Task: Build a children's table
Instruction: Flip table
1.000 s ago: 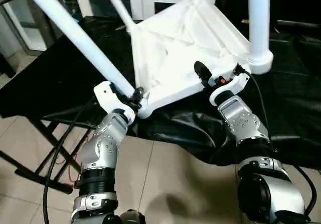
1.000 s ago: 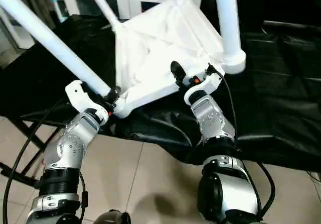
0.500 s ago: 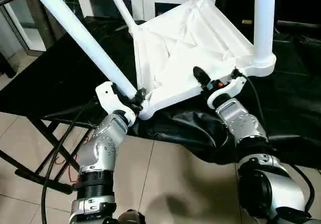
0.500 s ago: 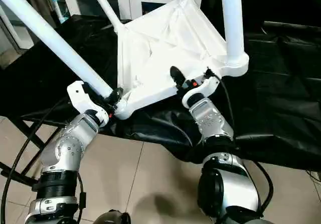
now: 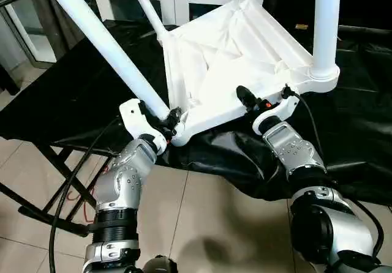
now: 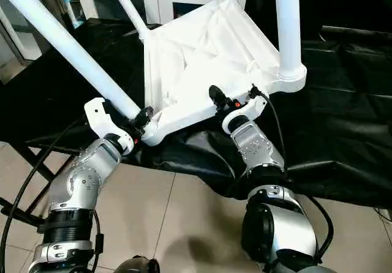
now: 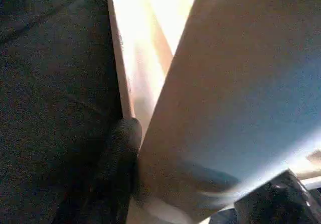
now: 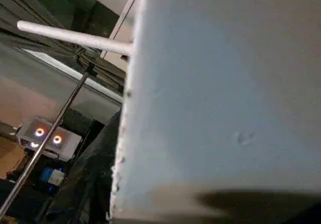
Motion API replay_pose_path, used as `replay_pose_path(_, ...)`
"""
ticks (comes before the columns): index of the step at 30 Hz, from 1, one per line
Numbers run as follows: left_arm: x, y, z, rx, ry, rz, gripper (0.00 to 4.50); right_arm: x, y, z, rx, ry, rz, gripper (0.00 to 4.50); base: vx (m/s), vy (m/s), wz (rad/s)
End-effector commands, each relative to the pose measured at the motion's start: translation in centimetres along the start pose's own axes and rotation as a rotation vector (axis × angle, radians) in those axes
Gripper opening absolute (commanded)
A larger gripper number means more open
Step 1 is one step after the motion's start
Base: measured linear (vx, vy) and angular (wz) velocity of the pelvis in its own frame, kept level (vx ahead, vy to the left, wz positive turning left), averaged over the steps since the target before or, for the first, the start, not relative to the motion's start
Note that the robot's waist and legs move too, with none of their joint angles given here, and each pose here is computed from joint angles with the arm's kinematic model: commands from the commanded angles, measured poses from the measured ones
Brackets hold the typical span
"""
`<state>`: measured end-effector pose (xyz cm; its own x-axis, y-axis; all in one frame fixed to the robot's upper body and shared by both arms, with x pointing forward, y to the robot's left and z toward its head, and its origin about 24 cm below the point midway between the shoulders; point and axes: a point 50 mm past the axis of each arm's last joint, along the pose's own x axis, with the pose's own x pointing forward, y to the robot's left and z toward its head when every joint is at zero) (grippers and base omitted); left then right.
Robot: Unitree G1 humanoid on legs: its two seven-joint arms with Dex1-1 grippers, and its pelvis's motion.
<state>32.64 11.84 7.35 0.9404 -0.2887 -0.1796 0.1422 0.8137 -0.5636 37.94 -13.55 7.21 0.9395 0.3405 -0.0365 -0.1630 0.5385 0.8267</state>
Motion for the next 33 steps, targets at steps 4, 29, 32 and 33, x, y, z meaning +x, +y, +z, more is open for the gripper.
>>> replay_pose_path(4,-0.1,-0.6,-0.1,-0.032,0.024,-0.082,3.30,0.5,1.1,1.8,-0.037,-0.075,0.008,2.06,0.000,0.000,0.00)
replay_pose_path(29,-5.0,-1.6,1.2,0.545,-0.048,-0.248,4.50,-3.3,0.0,9.3,-0.428,-0.259,-0.206,2.05,0.000,0.000,0.00)
replay_pose_path(32,-4.9,-3.4,2.6,0.642,-0.138,-0.319,4.50,-3.7,0.3,10.0,-0.486,-0.282,-0.259,2.05,0.000,0.000,0.00)
replay_pose_path(33,-4.9,-3.8,2.9,0.669,-0.155,-0.334,4.50,-3.8,0.4,10.2,-0.525,-0.284,-0.280,2.05,0.000,0.000,0.00)
